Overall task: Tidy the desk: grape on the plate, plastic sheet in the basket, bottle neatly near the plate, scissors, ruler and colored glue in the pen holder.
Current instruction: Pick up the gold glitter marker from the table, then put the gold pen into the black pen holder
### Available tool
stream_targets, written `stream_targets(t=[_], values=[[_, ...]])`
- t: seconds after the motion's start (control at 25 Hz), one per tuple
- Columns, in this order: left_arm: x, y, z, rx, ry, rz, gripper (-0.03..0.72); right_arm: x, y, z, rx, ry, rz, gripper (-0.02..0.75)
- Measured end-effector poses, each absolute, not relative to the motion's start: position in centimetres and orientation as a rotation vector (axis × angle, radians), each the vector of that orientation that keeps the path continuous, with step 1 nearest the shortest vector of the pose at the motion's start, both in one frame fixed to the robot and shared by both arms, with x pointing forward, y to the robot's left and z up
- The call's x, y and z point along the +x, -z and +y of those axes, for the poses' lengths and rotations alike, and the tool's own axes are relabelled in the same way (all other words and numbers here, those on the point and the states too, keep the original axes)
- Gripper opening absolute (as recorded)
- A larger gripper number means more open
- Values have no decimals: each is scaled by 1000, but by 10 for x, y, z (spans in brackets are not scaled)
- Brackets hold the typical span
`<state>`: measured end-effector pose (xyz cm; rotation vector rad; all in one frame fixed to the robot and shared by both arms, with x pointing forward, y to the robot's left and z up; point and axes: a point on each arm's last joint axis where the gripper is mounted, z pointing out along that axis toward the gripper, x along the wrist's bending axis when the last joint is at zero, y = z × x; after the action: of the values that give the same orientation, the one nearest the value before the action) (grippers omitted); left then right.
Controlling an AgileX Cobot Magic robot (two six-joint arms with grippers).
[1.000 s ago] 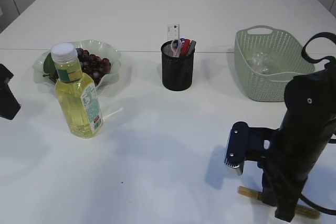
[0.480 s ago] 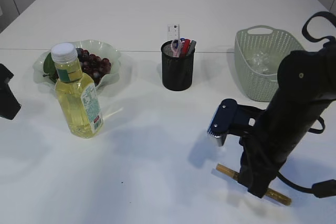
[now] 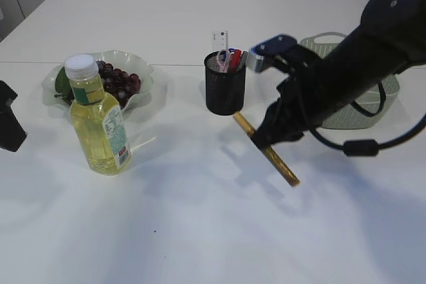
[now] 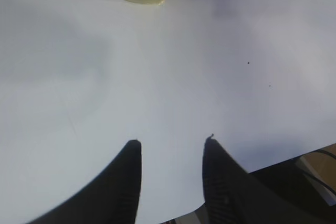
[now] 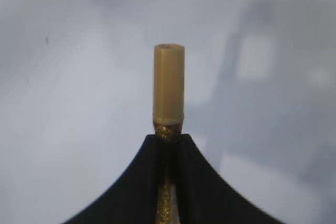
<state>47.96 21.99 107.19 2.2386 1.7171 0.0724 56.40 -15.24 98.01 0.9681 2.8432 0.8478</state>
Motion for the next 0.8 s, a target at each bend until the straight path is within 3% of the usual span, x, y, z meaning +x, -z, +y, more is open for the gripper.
stream_targets(t=[0.36, 0.52, 0.8], values=[[479, -1072, 219, 2230, -60, 1717, 289, 625, -1054, -184, 1179, -1636, 2271, 82], [479, -1072, 217, 2217, -39, 1718, 289, 645, -1056, -199, 1196, -1877, 2033, 82], [478, -1072, 216, 2211, -16, 1720, 289, 674, -1037, -198, 1085, -1960, 1996, 82]])
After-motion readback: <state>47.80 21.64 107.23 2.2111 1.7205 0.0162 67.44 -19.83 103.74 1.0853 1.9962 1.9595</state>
